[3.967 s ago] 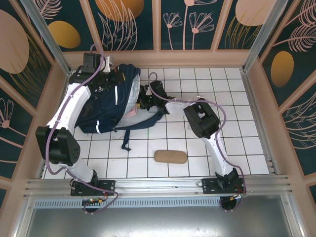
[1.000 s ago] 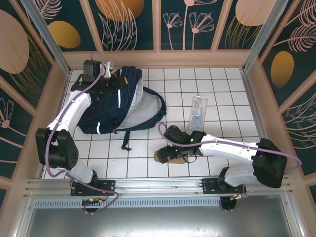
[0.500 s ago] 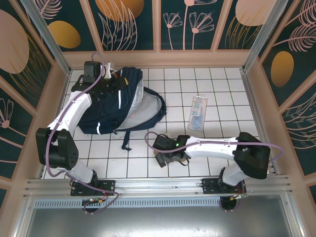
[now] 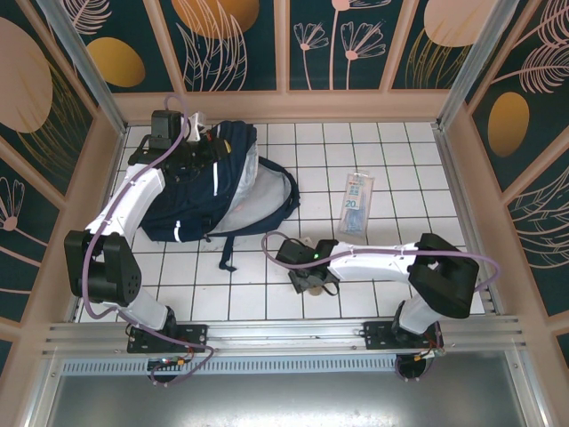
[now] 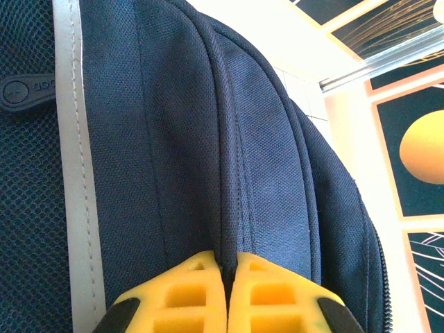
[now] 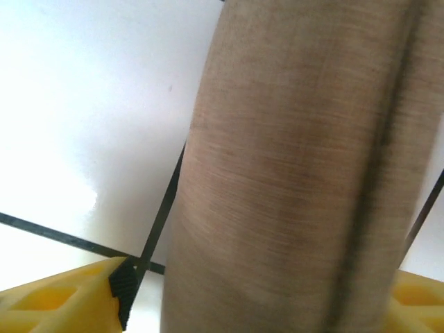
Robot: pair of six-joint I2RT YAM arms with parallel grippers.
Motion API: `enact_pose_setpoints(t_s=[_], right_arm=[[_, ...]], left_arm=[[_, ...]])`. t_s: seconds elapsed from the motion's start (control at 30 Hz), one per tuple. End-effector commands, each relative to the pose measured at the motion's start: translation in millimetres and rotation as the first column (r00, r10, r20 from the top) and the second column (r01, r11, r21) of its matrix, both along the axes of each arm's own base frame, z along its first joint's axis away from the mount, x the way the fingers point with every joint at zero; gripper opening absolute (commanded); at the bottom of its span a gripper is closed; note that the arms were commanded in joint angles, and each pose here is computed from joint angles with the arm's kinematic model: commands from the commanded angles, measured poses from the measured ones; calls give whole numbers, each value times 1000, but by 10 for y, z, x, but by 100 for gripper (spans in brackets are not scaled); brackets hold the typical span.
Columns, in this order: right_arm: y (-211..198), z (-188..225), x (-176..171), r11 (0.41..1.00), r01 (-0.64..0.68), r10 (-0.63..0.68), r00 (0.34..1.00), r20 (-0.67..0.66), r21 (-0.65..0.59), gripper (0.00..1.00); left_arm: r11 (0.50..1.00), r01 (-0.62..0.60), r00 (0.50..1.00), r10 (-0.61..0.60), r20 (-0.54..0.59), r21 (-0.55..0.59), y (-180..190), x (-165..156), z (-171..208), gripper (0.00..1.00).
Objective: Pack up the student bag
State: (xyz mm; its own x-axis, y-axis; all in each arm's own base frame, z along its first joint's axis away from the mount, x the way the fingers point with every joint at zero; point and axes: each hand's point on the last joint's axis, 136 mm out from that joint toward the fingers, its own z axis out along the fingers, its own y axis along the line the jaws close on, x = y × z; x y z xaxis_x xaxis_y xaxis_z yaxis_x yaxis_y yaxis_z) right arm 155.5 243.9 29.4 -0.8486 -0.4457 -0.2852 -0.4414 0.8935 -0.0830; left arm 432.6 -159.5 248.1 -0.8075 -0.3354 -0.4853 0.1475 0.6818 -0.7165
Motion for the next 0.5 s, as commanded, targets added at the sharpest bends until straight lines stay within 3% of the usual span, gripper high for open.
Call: enact_pose_setpoints(t_s=[0.0,0.1,0.17,0.3,0.47], right_arm=[[56,217,102,998,22,-25,999,40,63,53],[94,273,142,993,42,-45,999,24,109,39],[148,342,191,988,57,-61,998,21,145,23],[381,615,414,958,79,-90,996,28,275,24],[768,1006,915,874,116,-140,990,17,472,25]], left_arm=[[998,43,995,-39,91,-42,-56,3,257,0],[998,44,995,-39,89,-45,-58,1,252,0],[998,43,995,-38,93,-45,-56,-1,269,0],[998,42,995,-38,94,-44,-53,-4,274,0],[998,46,995,-41,92,-48,-61,-11,275,0]])
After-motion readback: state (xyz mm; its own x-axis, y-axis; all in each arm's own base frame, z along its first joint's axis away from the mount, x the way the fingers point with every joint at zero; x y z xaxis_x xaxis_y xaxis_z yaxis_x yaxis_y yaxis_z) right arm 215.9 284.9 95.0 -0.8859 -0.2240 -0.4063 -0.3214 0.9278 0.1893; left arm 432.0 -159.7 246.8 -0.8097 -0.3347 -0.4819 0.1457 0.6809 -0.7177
